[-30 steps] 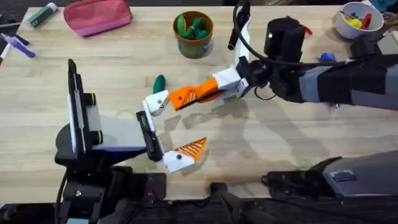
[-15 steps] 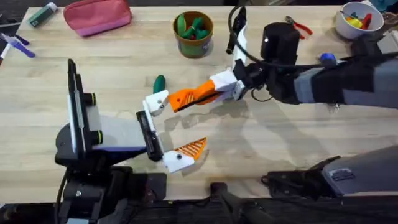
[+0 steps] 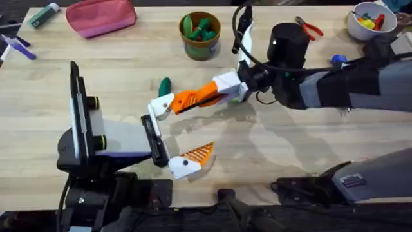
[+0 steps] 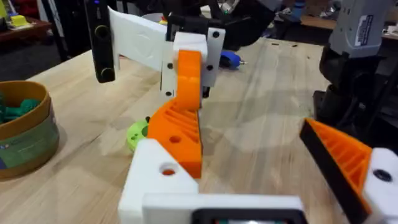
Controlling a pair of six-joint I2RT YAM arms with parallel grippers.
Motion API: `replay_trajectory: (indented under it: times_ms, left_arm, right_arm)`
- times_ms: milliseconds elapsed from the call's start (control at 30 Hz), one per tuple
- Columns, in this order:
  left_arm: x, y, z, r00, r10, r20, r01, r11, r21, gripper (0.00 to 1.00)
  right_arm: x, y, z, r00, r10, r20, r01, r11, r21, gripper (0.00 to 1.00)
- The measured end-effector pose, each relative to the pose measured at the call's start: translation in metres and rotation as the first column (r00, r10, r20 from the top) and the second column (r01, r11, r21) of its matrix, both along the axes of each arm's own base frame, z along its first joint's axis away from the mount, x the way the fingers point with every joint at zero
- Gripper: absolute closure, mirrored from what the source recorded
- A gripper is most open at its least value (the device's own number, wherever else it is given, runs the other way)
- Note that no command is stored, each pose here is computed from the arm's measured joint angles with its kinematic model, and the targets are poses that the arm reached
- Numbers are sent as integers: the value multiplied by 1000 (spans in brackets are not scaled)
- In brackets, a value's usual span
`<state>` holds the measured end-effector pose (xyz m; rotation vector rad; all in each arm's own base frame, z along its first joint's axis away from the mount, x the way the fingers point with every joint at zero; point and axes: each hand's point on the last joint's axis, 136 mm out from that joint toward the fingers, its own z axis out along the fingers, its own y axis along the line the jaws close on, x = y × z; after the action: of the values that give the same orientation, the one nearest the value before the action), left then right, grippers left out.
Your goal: Pick up the gripper from the table and insert it into the empty holder that is missing its gripper. Then pick up a screw, insert it into the mounting hole, and use the screwdriver to tighten it. Finally, clean up the table by picking up the vegetable and placing it into the bucket.
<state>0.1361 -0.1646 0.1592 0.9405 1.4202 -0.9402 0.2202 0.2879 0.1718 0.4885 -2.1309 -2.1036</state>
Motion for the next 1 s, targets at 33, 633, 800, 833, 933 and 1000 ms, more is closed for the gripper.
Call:
replay_trajectory:
  times_ms: [33,633,800,833,933,1000]
  left_arm:
    - [0,0,0,1000,0,0,0,1000,0,16]
    - [0,0,0,1000,1,-13,-1,1000,-5,15]
    - [0,0,0,1000,1,-20,-2,1000,-7,15]
    - [0,0,0,1000,1,-21,-1,1000,-8,14]
    - [1,0,0,1000,6,-26,-6,1000,-9,14]
    - [1,1,0,1000,9,-25,-9,1000,-9,14]
  right_arm:
    - [-1,2,0,1000,0,1,0,1000,-1,982]
    - [-5,18,-4,1000,-22,-8,22,999,-27,982]
    - [-7,23,-4,1000,-25,-14,25,999,-34,982]
    - [-8,24,-5,1000,-25,-14,25,999,-35,982]
    - [-7,27,-5,999,-35,-10,34,999,-38,982]
    - [-7,28,-5,999,-41,-15,40,998,-42,982]
